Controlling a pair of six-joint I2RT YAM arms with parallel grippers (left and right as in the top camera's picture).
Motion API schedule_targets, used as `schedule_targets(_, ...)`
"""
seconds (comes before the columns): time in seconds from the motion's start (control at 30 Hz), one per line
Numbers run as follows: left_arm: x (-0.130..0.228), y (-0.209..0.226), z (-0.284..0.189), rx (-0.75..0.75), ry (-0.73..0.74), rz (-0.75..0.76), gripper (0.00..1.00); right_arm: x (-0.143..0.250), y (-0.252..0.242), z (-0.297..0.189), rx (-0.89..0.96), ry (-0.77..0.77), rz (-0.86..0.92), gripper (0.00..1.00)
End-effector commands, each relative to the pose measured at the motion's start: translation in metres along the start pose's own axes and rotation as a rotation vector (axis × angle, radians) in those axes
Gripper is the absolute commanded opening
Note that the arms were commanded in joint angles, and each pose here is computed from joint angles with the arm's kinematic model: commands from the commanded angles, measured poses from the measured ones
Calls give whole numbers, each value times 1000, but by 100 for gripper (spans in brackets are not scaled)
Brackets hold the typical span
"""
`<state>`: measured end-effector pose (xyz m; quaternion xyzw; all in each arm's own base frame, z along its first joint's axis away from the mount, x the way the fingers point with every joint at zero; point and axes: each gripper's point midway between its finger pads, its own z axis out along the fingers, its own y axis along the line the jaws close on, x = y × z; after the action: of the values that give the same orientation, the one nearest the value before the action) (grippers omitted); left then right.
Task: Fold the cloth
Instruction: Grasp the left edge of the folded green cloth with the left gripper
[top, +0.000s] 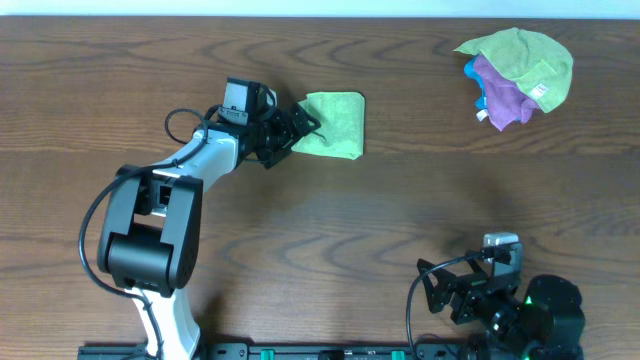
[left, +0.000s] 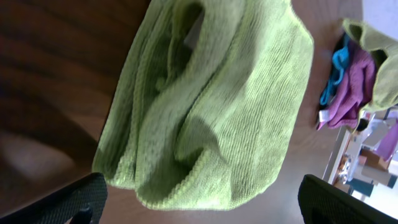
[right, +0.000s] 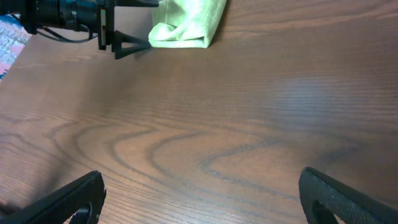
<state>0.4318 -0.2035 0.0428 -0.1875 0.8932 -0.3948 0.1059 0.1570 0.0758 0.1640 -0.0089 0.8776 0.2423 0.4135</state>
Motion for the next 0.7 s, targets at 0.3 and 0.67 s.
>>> schedule_targets(0.3, 12, 13, 32, -31, 11, -35, 100, 0, 0, 0, -2, -4, 18, 99)
schedule_targets(0.67, 4, 7, 22, 24, 23, -31, 98, 0, 0, 0, -2, -4, 17, 99)
